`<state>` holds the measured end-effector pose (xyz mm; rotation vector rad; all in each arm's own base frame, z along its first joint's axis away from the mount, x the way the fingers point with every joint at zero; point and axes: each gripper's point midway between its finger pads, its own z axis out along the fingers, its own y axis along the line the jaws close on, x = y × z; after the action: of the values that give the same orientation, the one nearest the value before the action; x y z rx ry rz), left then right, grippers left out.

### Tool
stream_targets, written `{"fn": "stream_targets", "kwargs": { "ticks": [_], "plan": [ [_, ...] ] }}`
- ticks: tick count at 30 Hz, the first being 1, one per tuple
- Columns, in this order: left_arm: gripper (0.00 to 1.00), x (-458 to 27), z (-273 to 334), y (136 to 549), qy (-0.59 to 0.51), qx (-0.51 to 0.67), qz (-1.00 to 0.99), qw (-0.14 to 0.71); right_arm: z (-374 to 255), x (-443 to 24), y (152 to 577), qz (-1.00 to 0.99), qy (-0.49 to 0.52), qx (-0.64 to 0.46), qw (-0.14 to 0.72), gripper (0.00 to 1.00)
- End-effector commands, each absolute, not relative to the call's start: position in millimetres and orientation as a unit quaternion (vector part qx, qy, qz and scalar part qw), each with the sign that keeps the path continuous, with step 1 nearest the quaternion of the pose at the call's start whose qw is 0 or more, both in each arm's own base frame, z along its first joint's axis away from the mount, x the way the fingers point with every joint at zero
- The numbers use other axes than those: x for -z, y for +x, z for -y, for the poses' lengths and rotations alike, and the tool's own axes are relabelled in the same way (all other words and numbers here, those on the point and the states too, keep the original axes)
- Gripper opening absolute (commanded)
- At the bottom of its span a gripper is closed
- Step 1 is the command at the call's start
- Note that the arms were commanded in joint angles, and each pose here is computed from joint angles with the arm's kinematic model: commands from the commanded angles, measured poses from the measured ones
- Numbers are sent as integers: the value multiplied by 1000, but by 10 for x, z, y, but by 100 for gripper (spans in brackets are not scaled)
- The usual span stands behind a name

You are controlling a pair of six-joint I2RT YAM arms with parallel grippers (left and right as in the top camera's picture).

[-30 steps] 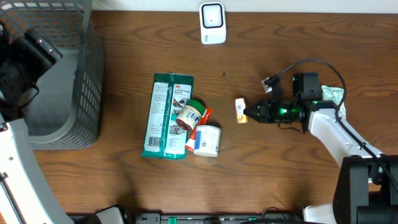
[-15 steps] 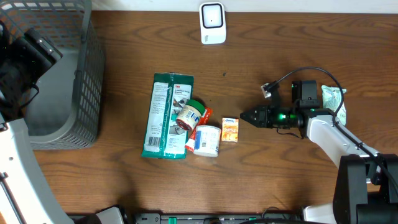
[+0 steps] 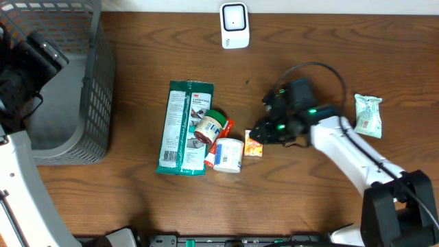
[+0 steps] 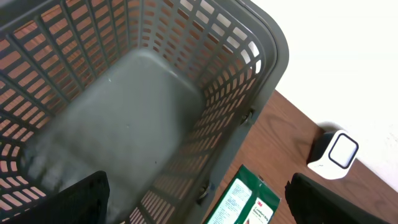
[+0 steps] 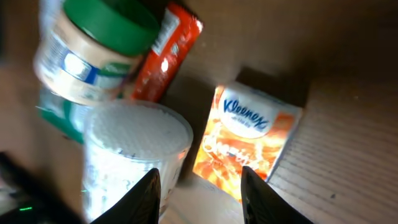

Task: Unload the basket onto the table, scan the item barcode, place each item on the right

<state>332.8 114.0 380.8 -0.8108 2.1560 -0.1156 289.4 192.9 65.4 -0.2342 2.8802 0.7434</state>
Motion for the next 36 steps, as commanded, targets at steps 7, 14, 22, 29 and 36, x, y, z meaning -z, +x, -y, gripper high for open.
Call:
{"fn": "stream_targets", "kwargs": {
  "ticks": [7, 14, 22, 29, 36],
  "plan": [
    [88, -3809, -1157, 3321, -327, 46, -852, 405, -2021, -579, 2817, -979, -108, -118, 125, 38],
    [88, -3809, -1157, 3321, -327, 46, -852, 405, -2018, -571, 2839, -980, -105, -73, 153, 37],
    [88, -3809, -1157, 3321, -328, 46, -852, 405, -2042, -473, 2824, -979, -96, -73, 165, 36],
    [88, -3809, -1157, 3321, -327, 46, -852, 405, -2010, -320, 2807, -977, -91, -76, 176, 37],
    [88, -3809, -1157, 3321, -327, 46, -852, 405, -1967, -259, 2824, -976, -88, -69, 187, 37]
  ]
}}
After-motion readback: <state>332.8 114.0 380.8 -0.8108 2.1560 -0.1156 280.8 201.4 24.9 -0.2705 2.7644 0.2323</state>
